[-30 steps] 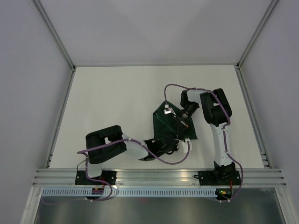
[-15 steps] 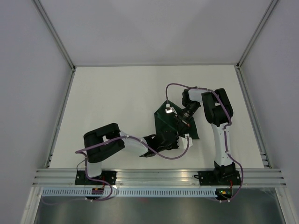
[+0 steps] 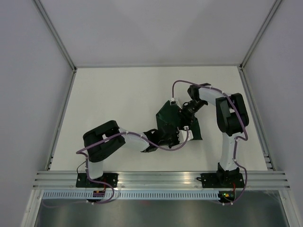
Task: Fold the napkin, place the utensils inside, and roll it up
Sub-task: Roll the napkin at the center of the board.
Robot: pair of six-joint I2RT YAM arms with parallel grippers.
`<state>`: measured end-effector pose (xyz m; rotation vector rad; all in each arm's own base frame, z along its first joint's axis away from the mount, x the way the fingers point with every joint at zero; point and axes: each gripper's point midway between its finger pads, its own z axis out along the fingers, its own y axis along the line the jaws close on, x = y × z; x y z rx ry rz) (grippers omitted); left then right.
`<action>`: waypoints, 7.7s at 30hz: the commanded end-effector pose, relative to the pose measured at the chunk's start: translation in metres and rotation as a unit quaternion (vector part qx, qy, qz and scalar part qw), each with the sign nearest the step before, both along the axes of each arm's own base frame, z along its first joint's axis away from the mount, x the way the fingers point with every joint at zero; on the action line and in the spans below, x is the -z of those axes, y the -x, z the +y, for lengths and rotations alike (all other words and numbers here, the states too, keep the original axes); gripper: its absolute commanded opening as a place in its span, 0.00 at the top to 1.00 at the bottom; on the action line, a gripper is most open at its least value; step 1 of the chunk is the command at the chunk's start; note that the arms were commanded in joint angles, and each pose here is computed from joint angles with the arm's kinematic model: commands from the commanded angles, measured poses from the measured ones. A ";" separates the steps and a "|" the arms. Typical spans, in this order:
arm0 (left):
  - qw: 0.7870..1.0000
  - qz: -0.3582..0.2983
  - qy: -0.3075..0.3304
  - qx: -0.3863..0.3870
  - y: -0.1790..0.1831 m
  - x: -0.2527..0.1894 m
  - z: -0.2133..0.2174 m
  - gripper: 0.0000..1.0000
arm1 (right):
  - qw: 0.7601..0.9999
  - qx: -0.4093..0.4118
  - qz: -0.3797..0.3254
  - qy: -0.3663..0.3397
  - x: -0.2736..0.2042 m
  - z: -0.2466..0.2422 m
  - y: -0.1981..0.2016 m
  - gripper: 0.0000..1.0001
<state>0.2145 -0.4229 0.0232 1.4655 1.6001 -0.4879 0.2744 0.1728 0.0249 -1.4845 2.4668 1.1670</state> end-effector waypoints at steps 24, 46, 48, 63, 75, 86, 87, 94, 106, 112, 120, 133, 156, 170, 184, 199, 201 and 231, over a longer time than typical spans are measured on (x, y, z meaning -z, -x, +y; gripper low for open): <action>0.875 0.482 -0.015 -0.053 0.067 0.077 0.049 0.98 | 0.928 0.004 -0.355 -0.113 -0.062 -0.024 0.019 0.37; 0.819 0.562 -0.021 -0.110 0.060 0.092 0.046 0.98 | 0.915 -0.064 -0.398 -0.024 -0.003 -0.013 0.068 0.34; 0.818 0.565 -0.020 -0.109 0.060 0.092 0.045 0.98 | 0.913 -0.061 -0.402 -0.019 0.000 -0.013 0.065 0.35; 0.813 0.573 0.018 -0.105 0.046 0.061 0.038 0.88 | 0.926 -0.081 -0.369 0.008 0.013 -0.007 0.062 0.78; 0.854 0.494 0.091 -0.138 -0.010 -0.002 0.044 0.63 | 0.952 -0.111 -0.283 0.019 0.028 -0.004 0.071 0.98; 0.888 0.319 0.200 -0.263 -0.067 -0.080 0.103 0.63 | 0.978 -0.109 -0.180 -0.004 0.031 0.001 0.062 1.00; 0.890 0.293 0.210 -0.279 -0.072 -0.089 0.110 0.63 | 0.981 -0.110 -0.161 -0.002 0.034 0.000 0.065 1.00; 0.882 0.151 0.337 -0.292 -0.077 -0.203 0.152 0.53 | 0.987 -0.103 -0.121 -0.001 0.038 0.000 0.054 0.99; 0.912 0.031 0.350 -0.213 -0.077 -0.287 0.152 0.00 | 0.993 -0.094 -0.077 0.002 0.046 0.006 0.041 0.99; 0.923 -0.125 0.298 -0.209 -0.063 -0.250 0.142 0.00 | 0.995 -0.089 -0.031 0.011 0.053 0.005 0.039 1.00; 0.959 -0.199 0.167 -0.111 -0.028 -0.176 0.089 0.00 | 0.997 -0.073 0.006 0.019 0.062 -0.002 0.030 1.00; 0.973 -0.227 0.020 0.039 -0.003 -0.066 0.026 0.00 | 0.997 -0.066 0.039 0.021 0.068 -0.009 0.026 0.99; 0.981 -0.123 -0.121 0.093 -0.005 0.033 0.034 0.57 | 0.996 -0.070 0.058 0.019 0.067 -0.009 0.024 1.00; 0.991 0.012 -0.109 0.075 0.008 0.038 0.031 0.98 | 1.000 -0.026 -0.015 0.006 0.032 -0.004 -0.006 0.59; 0.978 0.199 -0.054 0.041 0.015 0.035 0.034 0.98 | 0.974 0.135 -0.182 -0.018 -0.035 -0.031 -0.065 0.48; 0.903 0.421 -0.072 0.041 0.032 0.064 0.044 0.98 | 0.924 0.077 -0.370 -0.065 -0.056 -0.044 -0.004 0.44; 0.893 0.442 -0.072 0.038 0.033 0.065 0.046 0.98 | 0.919 0.045 -0.386 -0.066 -0.051 -0.039 0.009 0.41; 0.864 0.499 -0.065 0.007 0.014 0.059 0.044 0.79 | 0.924 -0.058 -0.378 0.011 0.018 -0.008 0.044 0.74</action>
